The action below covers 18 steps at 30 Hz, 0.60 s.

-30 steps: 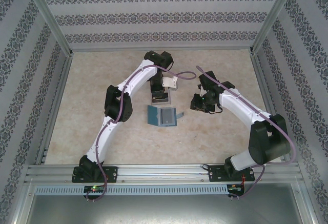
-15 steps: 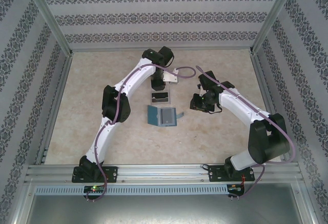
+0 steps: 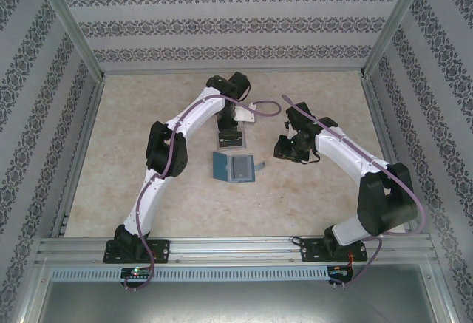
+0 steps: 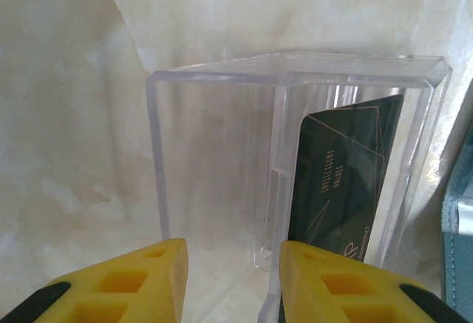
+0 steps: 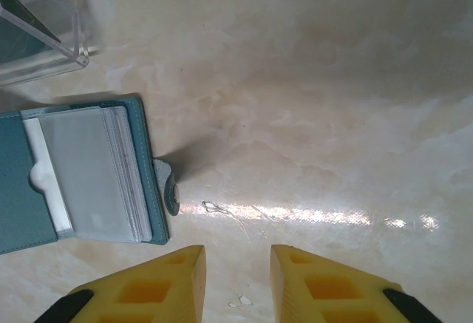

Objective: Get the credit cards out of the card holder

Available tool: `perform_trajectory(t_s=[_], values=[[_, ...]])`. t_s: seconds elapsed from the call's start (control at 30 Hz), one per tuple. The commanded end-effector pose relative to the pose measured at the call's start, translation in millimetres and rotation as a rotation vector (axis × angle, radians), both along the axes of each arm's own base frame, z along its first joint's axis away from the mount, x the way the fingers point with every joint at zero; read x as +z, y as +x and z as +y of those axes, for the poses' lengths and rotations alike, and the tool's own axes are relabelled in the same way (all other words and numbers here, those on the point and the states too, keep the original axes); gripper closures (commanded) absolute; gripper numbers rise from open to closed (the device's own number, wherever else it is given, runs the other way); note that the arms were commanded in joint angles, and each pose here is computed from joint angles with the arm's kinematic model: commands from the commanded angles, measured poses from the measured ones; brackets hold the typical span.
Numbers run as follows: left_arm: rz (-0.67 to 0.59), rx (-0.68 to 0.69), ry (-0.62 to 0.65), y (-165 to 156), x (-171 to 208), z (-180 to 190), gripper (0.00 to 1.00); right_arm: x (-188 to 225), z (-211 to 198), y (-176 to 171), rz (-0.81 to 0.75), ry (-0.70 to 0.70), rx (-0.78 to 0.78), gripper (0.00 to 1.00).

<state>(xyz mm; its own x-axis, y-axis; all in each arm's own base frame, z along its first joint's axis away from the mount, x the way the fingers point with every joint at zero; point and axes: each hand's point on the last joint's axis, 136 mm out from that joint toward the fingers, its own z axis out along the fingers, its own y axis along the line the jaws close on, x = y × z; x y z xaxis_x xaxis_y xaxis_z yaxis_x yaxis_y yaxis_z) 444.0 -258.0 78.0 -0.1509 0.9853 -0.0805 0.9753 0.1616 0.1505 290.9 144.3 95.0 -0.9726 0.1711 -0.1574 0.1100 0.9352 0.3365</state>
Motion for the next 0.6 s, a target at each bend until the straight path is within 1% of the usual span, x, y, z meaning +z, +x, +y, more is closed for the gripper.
perform_trajectory(t_s=[0.0, 0.2, 0.33, 0.43, 0.5, 0.57], values=[[-0.055, -0.003, -0.012, -2.4, 23.4, -7.0, 0.62, 4.3, 1.3, 2.7, -0.002, 0.008, 0.001, 0.70], [-0.103, -0.012, -0.046, -2.3, 46.6, -13.5, 0.62, 7.3, 3.0, 3.3, -0.011, 0.009, 0.005, 0.70], [-0.128, 0.010, -0.065, -1.2, 57.7, -14.9, 0.62, 9.7, 6.6, 3.2, -0.015, 0.014, 0.014, 0.71], [-0.174, 0.088, -0.100, 5.8, 69.8, -16.1, 0.64, 10.4, 13.1, 2.5, -0.016, 0.021, 0.029, 0.71], [-0.196, 0.166, -0.151, 8.1, 82.6, -19.0, 0.65, 12.0, 20.4, 2.6, -0.021, 0.033, 0.041, 0.71], [-0.184, 0.259, -0.224, 4.2, 93.7, -23.2, 0.66, 12.2, 29.7, 1.7, -0.018, 0.054, 0.056, 0.71]])
